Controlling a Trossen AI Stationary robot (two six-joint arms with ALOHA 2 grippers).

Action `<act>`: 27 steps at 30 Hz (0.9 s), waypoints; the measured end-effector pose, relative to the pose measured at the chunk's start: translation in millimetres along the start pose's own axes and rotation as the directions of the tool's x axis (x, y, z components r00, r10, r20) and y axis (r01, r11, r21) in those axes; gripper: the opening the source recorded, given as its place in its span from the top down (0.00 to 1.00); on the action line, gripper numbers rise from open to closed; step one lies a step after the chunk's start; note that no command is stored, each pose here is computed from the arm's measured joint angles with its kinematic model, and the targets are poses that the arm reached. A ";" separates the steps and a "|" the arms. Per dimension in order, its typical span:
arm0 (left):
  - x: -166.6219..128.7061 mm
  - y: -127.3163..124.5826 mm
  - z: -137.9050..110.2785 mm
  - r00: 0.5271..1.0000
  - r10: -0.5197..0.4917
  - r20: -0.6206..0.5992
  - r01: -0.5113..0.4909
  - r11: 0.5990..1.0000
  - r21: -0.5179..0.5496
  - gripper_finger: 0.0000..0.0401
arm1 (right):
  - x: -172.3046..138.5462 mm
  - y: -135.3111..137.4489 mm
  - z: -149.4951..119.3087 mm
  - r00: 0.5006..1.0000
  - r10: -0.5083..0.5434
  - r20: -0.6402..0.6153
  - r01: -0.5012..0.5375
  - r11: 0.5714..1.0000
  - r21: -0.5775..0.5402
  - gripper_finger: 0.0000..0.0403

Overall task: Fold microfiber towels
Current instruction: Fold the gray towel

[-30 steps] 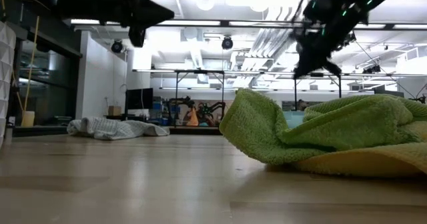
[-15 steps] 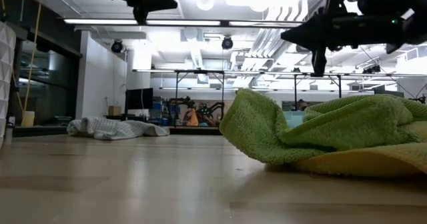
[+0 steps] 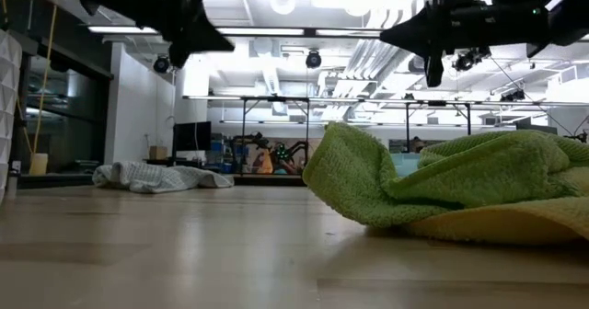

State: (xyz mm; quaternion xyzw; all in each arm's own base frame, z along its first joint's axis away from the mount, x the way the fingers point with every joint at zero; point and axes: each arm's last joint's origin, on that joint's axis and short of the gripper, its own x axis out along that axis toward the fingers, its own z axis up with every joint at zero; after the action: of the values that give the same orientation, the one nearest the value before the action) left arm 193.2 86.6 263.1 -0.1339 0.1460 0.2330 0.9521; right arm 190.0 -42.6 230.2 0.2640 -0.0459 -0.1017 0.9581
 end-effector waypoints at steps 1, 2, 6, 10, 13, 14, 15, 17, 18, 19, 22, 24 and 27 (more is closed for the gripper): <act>-0.6 4.3 -0.3 0.998 0.060 -0.024 -0.061 0.998 -0.027 0.98 | 0.0 -0.3 -0.4 1.000 -0.003 -0.004 0.003 1.000 0.000 1.00; -2.3 10.5 1.3 0.991 0.119 -0.057 -0.122 0.991 -0.057 0.97 | 0.1 -0.5 -0.9 1.000 -0.006 -0.009 0.006 1.000 0.000 1.00; -10.2 36.0 7.5 0.941 0.233 -0.245 -0.265 0.958 -0.110 0.91 | 0.0 -2.5 -2.8 0.999 -0.039 -0.021 0.040 0.999 0.006 1.00; -10.8 46.8 -5.8 0.870 0.177 -0.460 -0.244 0.966 -0.089 0.83 | -0.2 -5.1 -4.9 0.996 -0.087 -0.029 0.088 0.996 0.033 1.00; -8.8 41.5 -21.3 0.789 0.108 -0.605 -0.173 0.984 -0.050 0.75 | -0.1 -5.7 -5.8 0.995 -0.095 -0.036 0.097 0.995 0.037 1.00; -7.2 37.4 -26.7 0.755 0.091 -0.649 -0.140 0.990 -0.024 0.72 | -0.1 -6.0 -6.2 0.994 -0.098 -0.041 0.100 0.994 0.037 1.00; -4.7 32.4 -31.6 0.724 0.076 -0.685 -0.099 0.995 0.006 0.69 | -0.2 -6.3 -6.7 0.994 -0.101 -0.045 0.103 0.994 0.033 1.00; 1.2 21.2 -39.9 0.677 0.060 -0.733 0.003 0.996 0.085 0.65 | -0.2 -6.7 -7.3 0.993 -0.105 -0.052 0.107 0.994 0.031 1.00; 4.4 15.4 -43.4 0.662 0.065 -0.747 0.056 0.989 0.136 0.63 | -0.2 -7.0 -7.7 0.993 -0.109 -0.056 0.111 0.993 0.029 1.00; 7.8 9.2 -47.0 0.648 0.067 -0.758 0.115 0.976 0.185 0.61 | -0.3 -7.4 -8.1 0.991 -0.117 -0.057 0.119 0.993 0.028 1.00; 20.0 -6.9 -58.6 0.615 0.079 -0.784 0.265 0.917 0.300 0.58 | -0.5 -8.3 -9.2 0.989 -0.129 -0.067 0.131 0.991 0.025 1.00; 26.9 -14.4 -67.5 0.587 0.120 -0.801 0.315 0.878 0.361 0.58 | -0.6 -8.5 -9.8 0.989 -0.132 -0.072 0.134 0.991 0.024 1.00; 37.4 -18.8 -80.0 0.544 0.183 -0.819 0.346 0.840 0.418 0.58 | -0.7 -9.1 -10.6 0.987 -0.137 -0.081 0.139 0.990 0.023 1.00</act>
State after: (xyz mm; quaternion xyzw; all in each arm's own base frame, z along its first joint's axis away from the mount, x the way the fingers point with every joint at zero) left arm 216.7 59.8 180.1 0.0357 0.6322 0.0433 0.7727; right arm 189.3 -44.8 216.5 0.2841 0.0088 -0.1566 0.9459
